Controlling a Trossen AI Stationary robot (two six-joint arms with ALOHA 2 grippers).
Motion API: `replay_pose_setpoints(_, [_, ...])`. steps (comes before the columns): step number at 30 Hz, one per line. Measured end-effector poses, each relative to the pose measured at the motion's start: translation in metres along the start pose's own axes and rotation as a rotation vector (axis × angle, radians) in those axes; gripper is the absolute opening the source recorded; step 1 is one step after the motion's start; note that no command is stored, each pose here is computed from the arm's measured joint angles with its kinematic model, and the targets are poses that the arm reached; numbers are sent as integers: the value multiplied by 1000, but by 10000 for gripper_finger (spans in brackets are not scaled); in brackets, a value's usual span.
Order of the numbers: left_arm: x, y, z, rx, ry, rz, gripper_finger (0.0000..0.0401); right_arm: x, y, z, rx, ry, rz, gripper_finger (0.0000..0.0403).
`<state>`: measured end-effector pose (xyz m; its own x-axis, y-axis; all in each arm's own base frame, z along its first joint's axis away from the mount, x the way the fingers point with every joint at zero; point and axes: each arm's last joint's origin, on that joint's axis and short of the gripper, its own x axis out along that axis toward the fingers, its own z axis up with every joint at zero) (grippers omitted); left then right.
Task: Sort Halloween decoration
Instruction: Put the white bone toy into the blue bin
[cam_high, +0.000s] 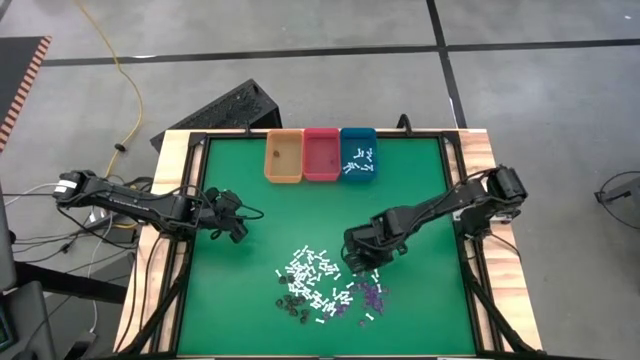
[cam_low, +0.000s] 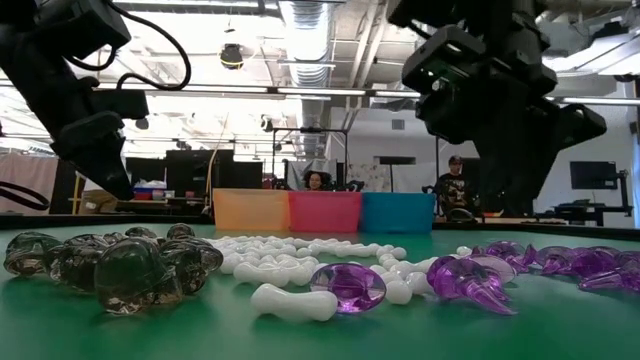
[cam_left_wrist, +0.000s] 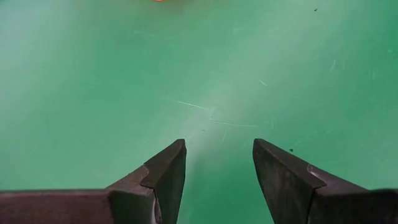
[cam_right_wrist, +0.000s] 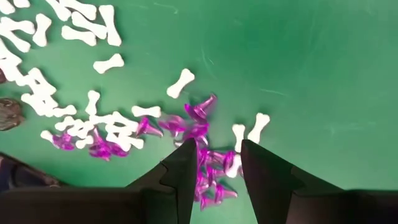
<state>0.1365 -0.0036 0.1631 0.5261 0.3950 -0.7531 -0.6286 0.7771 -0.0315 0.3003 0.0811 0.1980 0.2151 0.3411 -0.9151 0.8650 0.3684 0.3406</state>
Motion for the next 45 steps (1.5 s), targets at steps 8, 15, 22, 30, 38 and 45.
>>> replay_pose_setpoints(8, [0,0,0,-26,10,-12,179,-7,-10,19,4,92,-25,155])
replay_pose_setpoints(15, [0,0,0,-27,12,-15,179,-10,-10,27,-41,77,0,155])
replay_pose_setpoints(22, [0,-1,0,-27,17,-20,179,2,-4,-7,-132,-44,-67,155])
replay_pose_setpoints(30, [0,0,0,-26,15,-17,179,11,-5,-39,-86,-193,-123,155])
replay_pose_setpoints(38, [0,0,0,-24,13,-15,179,25,-22,-38,-4,-200,-175,155])
replay_pose_setpoints(45, [0,0,0,-24,12,-13,179,27,-16,-38,-5,-198,-109,155])
